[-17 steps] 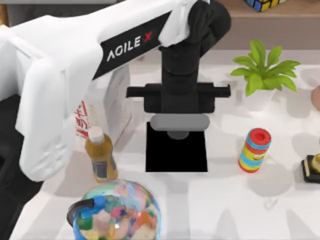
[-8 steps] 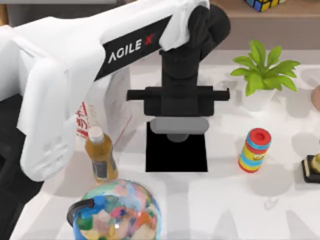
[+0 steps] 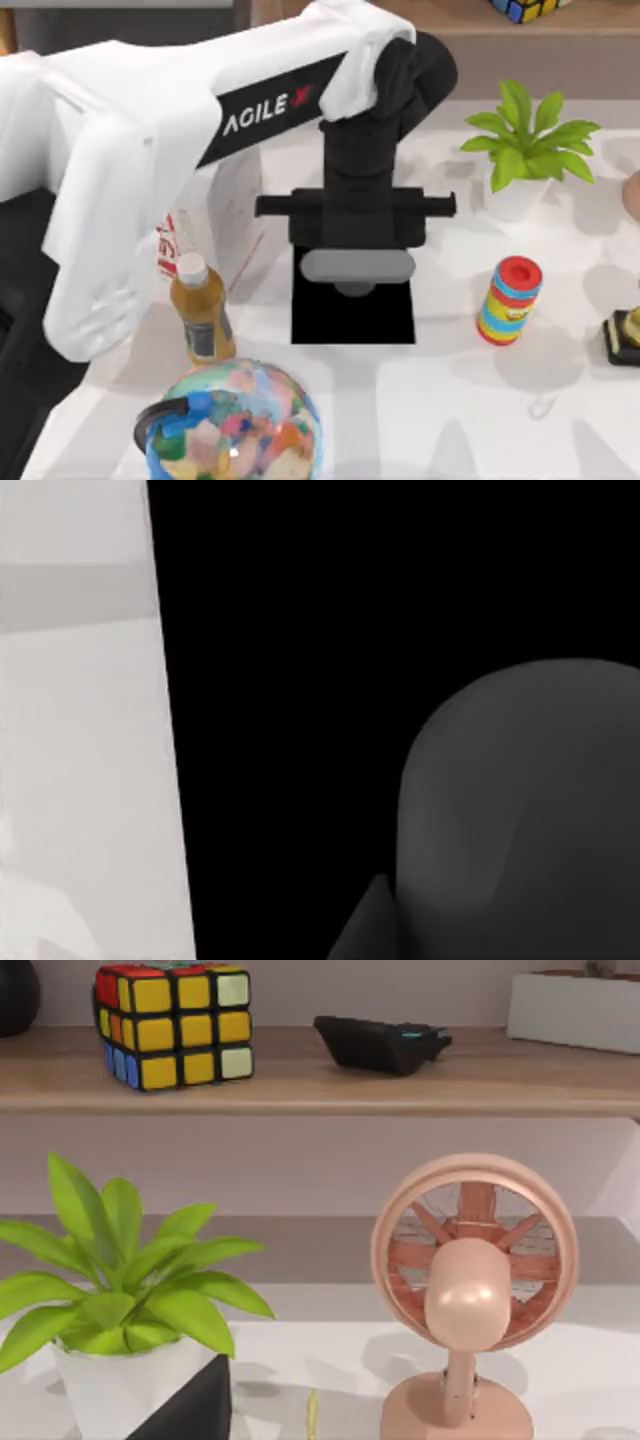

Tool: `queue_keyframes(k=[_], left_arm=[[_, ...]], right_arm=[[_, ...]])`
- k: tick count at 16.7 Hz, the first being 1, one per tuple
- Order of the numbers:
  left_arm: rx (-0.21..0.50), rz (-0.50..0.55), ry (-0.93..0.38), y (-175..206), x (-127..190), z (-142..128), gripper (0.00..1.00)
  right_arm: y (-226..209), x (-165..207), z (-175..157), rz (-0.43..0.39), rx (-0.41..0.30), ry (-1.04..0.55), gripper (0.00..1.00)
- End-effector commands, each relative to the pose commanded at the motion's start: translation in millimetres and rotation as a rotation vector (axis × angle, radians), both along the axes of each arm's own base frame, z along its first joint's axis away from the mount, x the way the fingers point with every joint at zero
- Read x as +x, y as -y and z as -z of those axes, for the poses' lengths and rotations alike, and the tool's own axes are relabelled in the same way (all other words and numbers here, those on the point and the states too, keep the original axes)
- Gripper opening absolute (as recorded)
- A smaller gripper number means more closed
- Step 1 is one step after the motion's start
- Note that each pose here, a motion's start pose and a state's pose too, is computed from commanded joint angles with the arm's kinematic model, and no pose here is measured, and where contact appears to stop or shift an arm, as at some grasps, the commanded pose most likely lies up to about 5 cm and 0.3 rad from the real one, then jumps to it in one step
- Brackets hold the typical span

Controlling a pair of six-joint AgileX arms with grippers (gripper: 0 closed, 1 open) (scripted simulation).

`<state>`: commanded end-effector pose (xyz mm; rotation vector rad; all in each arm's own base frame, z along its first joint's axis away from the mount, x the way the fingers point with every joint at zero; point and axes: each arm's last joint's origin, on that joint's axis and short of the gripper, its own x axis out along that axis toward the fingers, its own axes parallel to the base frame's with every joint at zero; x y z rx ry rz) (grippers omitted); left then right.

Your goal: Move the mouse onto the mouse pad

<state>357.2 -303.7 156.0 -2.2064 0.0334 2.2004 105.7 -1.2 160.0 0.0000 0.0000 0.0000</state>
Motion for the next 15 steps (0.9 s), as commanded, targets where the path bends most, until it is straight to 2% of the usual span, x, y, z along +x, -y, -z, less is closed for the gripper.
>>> queue_keyframes(k=[6,10,15], left_arm=[[0.002,0.003,-0.001,0.1,-0.9,16.6,0.0],[0.003,0.003,-0.001,0.1,-1.0,16.9,0.0],[0.003,0.003,-0.001,0.1,-1.0,16.9,0.38]], right_arm=[[0.0,0.0,0.0,0.0,0.0,0.0,1.0],[0.0,0.0,0.0,0.0,0.0,0.0,1.0],[0.0,0.0,0.0,0.0,0.0,0.0,1.0]])
